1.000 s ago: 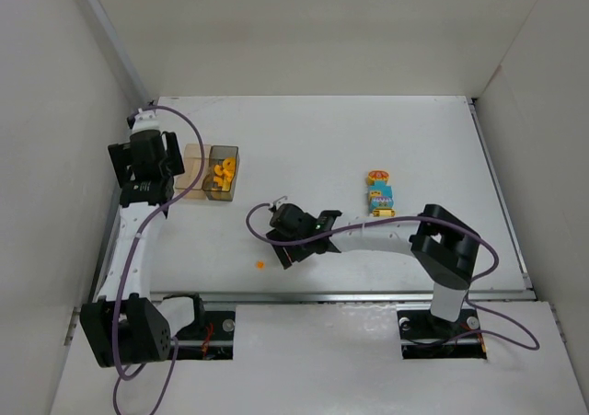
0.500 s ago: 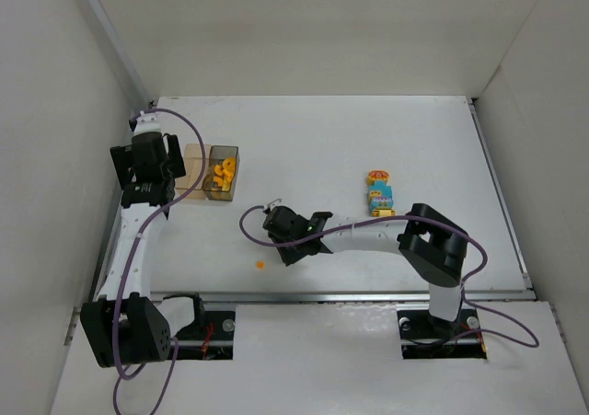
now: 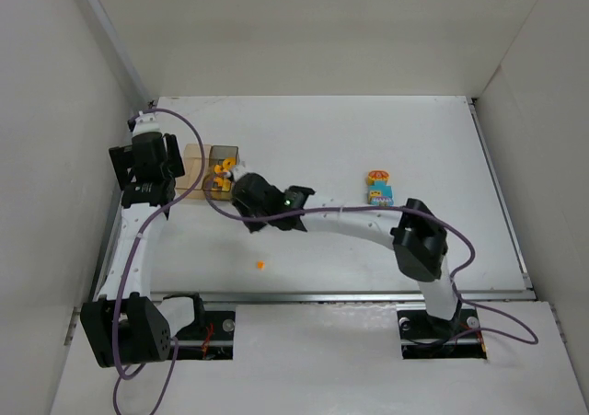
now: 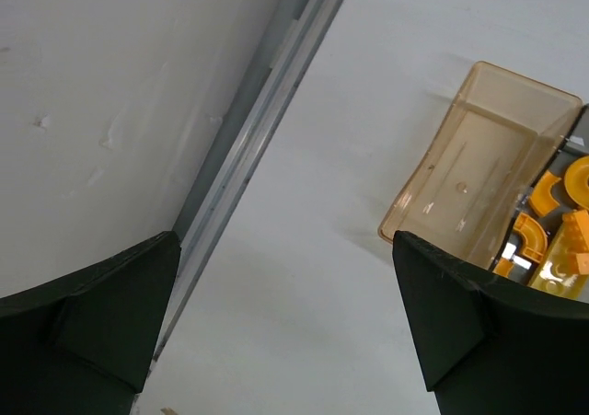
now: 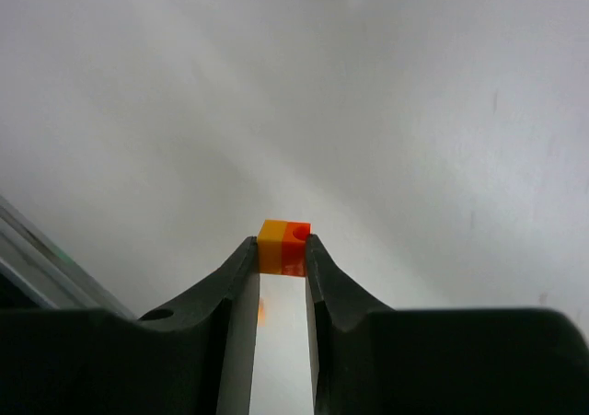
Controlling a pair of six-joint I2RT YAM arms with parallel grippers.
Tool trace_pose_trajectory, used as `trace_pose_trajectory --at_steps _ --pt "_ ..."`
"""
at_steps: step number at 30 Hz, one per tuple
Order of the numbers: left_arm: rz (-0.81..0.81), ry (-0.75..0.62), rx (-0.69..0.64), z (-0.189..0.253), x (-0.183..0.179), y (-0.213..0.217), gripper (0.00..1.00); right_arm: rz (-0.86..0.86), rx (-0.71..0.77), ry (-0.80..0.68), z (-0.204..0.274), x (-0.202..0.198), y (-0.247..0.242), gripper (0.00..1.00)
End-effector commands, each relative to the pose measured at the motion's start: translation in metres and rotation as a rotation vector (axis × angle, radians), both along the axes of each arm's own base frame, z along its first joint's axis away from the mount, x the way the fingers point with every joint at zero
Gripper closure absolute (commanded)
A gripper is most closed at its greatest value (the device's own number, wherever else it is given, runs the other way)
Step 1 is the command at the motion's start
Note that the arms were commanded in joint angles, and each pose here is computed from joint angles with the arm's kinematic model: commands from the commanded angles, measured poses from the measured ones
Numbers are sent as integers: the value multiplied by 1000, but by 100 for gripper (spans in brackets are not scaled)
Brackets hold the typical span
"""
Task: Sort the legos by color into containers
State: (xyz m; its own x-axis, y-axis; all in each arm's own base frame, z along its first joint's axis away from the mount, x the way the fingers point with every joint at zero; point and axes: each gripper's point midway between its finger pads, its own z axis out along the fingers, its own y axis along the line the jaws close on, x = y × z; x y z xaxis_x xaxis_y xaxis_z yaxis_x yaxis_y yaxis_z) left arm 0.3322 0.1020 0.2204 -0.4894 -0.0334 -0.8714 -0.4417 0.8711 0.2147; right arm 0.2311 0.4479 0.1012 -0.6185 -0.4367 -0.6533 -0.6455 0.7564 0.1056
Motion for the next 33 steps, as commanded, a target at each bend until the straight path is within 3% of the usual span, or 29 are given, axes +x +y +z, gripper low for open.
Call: trace_pose_trajectory --at_steps 1,4,9,10,14,16,19,22,23,24,27,33 --pt "111 -78 32 17 -6 16 0 -3 134 -256 87 59 55 100" --pt "201 -100 56 22 -14 28 0 -67 210 -318 118 110 77 100" --pt "341 -135 91 26 -29 44 0 -101 295 -406 130 168 85 100" --pt "355 -136 99 25 -27 46 0 -60 366 -446 143 173 95 100" --pt "360 -119 106 18 -25 50 0 45 363 -569 144 186 117 100" --pt "365 -99 114 13 -23 53 0 64 322 -572 119 192 123 100" --pt "389 -98 128 13 -24 56 0 56 316 -572 102 200 125 90" --pt "399 -80 142 9 -22 59 0 58 307 -564 89 202 127 89" --pt "398 -71 143 6 -21 59 0 58 307 -564 89 202 127 85" --pt "398 -70 143 6 -21 59 0 59 299 -559 85 202 126 62" --pt "389 -60 140 2 -19 58 0 55 297 -544 77 201 126 22" --pt "372 -60 130 1 -17 56 0 34 319 -547 104 194 115 15"
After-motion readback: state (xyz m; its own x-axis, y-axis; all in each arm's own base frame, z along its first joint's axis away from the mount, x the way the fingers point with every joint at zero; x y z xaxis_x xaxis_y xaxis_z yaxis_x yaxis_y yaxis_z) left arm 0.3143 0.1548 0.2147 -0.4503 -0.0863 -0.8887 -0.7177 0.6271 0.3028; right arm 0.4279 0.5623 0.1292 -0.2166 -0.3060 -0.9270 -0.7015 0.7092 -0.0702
